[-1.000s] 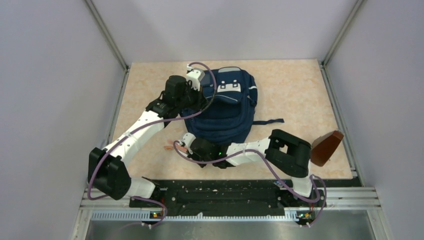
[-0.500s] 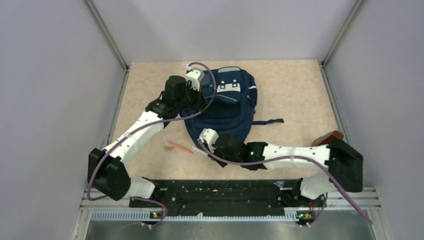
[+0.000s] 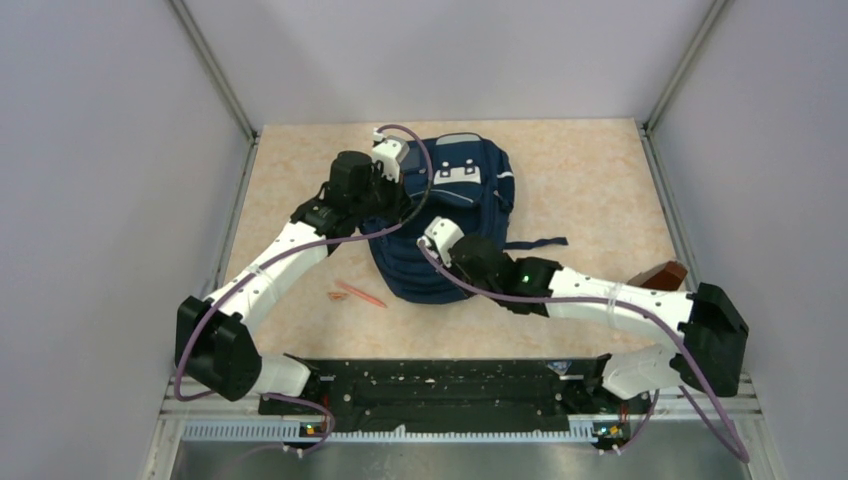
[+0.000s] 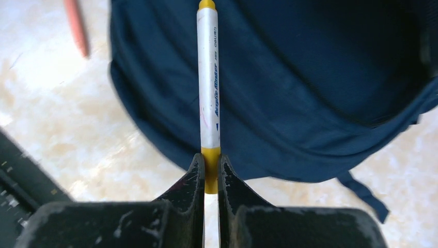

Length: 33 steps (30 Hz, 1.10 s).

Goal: Pack the student bag
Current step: Place the stationery in the student bag.

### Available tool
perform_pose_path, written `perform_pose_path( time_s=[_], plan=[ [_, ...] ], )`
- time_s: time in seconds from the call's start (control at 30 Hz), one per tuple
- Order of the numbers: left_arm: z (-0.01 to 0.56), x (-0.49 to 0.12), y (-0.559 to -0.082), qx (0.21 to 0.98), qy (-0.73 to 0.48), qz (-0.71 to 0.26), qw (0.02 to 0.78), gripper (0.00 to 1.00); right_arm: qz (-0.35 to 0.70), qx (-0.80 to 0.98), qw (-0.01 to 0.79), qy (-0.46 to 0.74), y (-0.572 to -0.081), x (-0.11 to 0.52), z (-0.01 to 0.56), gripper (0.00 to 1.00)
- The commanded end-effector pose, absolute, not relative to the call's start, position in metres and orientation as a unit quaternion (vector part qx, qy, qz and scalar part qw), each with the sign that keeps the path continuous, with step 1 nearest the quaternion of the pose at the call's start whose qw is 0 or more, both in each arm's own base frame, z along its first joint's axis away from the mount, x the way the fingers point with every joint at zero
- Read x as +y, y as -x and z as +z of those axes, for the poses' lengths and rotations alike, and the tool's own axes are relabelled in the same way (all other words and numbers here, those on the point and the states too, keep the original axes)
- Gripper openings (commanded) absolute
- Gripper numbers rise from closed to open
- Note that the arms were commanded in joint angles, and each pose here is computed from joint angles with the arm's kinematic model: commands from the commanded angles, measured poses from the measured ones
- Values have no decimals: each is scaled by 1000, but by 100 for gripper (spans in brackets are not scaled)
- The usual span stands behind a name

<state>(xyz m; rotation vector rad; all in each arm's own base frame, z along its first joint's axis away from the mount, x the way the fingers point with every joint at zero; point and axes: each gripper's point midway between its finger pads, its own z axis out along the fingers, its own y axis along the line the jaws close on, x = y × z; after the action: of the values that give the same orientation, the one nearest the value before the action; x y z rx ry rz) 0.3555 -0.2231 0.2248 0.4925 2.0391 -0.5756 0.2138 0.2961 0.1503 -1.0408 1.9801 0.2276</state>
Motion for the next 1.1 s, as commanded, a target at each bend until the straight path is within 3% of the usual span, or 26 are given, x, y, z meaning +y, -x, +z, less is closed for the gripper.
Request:
perform_pose_path(
  time_s=[0.0,0.33,0.83,0.87,0.9,1.07],
  plan=[
    [264,-211,-360,806,-185,-225,515,0,49,780,474,405,-254,296,183,0],
    [270,-215,-355,801,-188,-240,515,0,11,759,471,449,-308,307,178,0],
    [271,-219,-352,800,-189,-254,509,0,-103,697,547,452,-381,312,192,0],
    [271,-219,-352,801,-189,-254,509,0,-106,695,551,450,-383,310,192,2],
    [271,-219,-353,801,-189,-254,508,0,-107,695,553,446,-385,309,193,13],
    [270,-219,-353,802,-188,-253,508,0,-103,696,563,434,-385,303,194,38]
  ],
)
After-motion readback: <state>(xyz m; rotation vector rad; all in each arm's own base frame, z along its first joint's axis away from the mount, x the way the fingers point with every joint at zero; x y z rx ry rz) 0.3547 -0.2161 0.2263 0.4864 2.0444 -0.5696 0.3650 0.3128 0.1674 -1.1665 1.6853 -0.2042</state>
